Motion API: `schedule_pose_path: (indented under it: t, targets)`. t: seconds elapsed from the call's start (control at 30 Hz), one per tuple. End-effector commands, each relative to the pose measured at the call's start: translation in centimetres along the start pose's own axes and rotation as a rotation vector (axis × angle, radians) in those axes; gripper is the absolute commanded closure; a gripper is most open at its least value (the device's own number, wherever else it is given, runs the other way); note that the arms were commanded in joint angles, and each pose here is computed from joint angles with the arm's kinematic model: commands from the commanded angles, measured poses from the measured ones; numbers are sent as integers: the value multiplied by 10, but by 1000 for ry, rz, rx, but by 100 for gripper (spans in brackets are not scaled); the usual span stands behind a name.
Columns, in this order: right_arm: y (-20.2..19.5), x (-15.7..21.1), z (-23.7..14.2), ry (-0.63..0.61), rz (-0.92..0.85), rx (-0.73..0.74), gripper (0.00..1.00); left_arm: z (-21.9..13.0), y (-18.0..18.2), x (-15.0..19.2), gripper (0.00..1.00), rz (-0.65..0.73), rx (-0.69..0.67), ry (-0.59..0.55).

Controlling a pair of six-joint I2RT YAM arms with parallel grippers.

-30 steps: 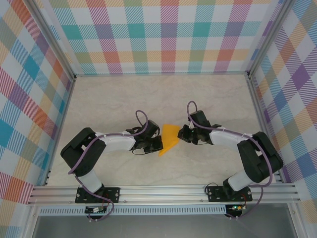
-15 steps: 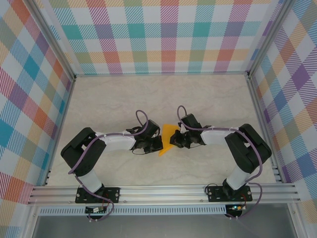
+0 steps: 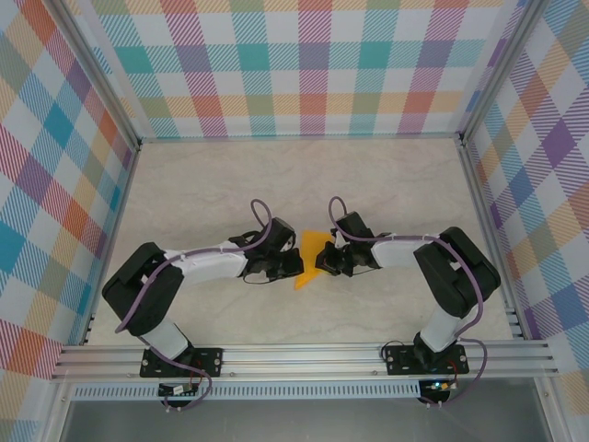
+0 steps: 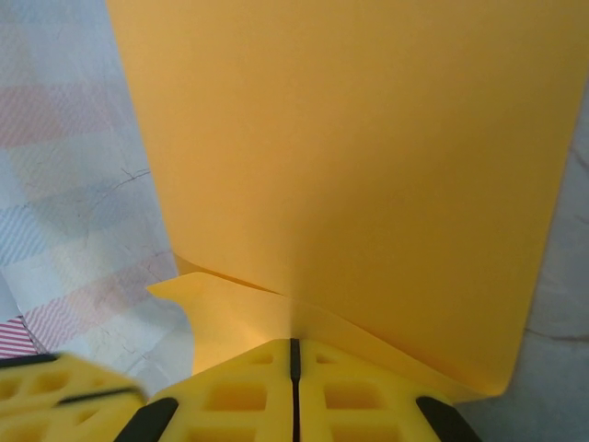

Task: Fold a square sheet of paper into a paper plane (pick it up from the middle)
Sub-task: Third fold the triangle at the center of the table.

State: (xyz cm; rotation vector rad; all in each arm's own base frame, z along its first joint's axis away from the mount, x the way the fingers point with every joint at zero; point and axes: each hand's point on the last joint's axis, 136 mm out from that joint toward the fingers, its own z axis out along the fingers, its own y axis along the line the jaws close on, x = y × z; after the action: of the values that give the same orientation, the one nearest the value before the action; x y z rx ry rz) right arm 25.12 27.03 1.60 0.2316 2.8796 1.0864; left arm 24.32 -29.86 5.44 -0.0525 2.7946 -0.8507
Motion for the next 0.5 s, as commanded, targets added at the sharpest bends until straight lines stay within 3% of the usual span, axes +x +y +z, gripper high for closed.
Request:
schedule_pose_path:
  t: [0.0,0.2,0.47]
  targets:
    - [-16,3,6,2,41,56,93,-16,-28,-6,88,40,87,-29]
    - [-21,4,7,4,63,74,94,-4,-30,10,86,4,131,23]
    - [-25,5,9,13,74,86,94,18,-19,17,87,-20,85,62]
